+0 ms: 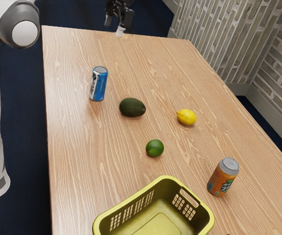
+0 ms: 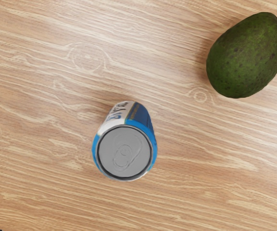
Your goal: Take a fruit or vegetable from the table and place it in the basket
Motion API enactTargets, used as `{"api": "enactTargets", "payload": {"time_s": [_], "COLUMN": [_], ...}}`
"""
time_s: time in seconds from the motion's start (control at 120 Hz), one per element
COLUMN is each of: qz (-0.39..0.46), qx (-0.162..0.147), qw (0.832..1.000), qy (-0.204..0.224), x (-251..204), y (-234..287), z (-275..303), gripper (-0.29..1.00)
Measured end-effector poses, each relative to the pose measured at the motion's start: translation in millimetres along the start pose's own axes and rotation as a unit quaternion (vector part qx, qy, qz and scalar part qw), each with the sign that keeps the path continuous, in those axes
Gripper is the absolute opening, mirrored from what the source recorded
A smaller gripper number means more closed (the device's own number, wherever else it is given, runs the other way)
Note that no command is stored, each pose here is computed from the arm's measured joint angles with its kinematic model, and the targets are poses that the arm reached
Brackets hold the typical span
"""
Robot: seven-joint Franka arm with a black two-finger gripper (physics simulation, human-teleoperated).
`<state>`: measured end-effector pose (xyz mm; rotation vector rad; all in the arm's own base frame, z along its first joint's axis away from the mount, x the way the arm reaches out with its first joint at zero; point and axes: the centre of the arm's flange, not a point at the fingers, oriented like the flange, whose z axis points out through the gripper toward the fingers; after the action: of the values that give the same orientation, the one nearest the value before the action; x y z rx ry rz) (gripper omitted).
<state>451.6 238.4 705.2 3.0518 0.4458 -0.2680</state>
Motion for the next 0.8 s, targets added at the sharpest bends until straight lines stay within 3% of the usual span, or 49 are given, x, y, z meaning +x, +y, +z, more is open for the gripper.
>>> {"api": "enactTargets", "payload": {"time_s": [0.125,0.333,0.4,0.433,0.517,0.617,0.8], "qz": [0.009,0.119,0.156,0.171,0.195,0.264,0.292], "qx": [0.009,0.028,0.045,0.051,0.067,0.077,0.049], "qw": [0.999,0.989,0.970,0.963,0.964,0.957,0.952], "qy": [0.045,0.084,0.182,0.204,0.166,0.089,0.077], "x": [6.5,22.4,-27.1,-38.2,6.4,47.5,46.0], "y": [-15.2,69.7,99.0,113.0,149.6,249.8,279.6], "z": [-8.4,-21.2,-101.3,-118.1,-86.8,-13.9,0.5], "gripper": [0.68,0.68,0.68,0.68,0.68,0.68,0.68]}}
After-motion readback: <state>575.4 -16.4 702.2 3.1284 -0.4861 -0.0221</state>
